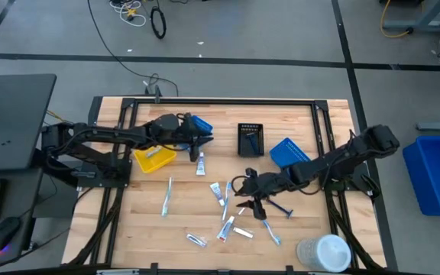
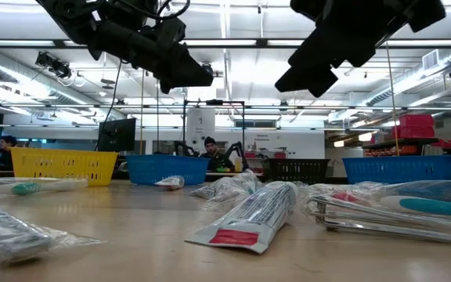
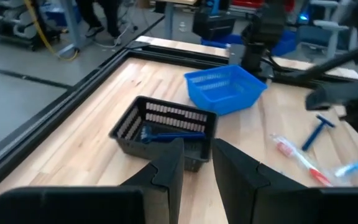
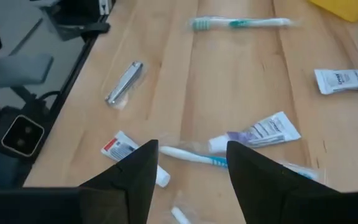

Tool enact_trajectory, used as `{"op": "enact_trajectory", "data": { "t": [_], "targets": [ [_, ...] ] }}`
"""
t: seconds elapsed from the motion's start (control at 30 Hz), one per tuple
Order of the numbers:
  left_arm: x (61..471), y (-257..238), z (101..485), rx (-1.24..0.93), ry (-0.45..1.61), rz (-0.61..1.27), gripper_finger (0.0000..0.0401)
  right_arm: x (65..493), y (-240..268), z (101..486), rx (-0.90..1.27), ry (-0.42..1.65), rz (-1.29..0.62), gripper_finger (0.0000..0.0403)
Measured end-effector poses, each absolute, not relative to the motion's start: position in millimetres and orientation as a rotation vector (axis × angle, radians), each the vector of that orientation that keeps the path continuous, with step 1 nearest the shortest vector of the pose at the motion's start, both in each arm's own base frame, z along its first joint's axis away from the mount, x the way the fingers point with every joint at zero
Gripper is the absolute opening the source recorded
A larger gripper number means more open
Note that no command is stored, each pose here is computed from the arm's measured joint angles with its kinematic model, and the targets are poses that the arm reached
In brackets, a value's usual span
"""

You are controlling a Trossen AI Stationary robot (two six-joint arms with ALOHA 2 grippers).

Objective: Pick & Place Travel size toiletries
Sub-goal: Put the orange toothbrush into the right blue bin

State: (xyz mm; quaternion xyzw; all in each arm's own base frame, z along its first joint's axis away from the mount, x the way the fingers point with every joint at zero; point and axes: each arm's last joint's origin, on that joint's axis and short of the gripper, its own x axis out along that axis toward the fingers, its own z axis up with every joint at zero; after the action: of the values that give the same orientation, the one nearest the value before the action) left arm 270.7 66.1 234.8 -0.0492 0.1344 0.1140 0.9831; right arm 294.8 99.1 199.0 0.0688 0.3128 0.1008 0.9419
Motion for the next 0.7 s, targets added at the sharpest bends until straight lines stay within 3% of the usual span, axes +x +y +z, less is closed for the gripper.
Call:
{"op": "enact_trajectory", "data": {
  "t": [0.27,0.47,0.7],
  "targets": [
    [274.1,50.2,234.8,-0.026,0.278,0.162,0.0092,286.7,118.5,198.4,0.154,0.633,0.141,0.0191],
    [274.8,46.5,234.8,-0.027,0.279,0.149,0.0092,280.1,113.3,189.8,0.064,0.708,-0.005,0.0192],
    [274.8,46.6,234.8,-0.066,0.275,0.178,0.0092,276.9,107.6,184.9,0.029,0.77,-0.046,0.0194]
  ]
}}
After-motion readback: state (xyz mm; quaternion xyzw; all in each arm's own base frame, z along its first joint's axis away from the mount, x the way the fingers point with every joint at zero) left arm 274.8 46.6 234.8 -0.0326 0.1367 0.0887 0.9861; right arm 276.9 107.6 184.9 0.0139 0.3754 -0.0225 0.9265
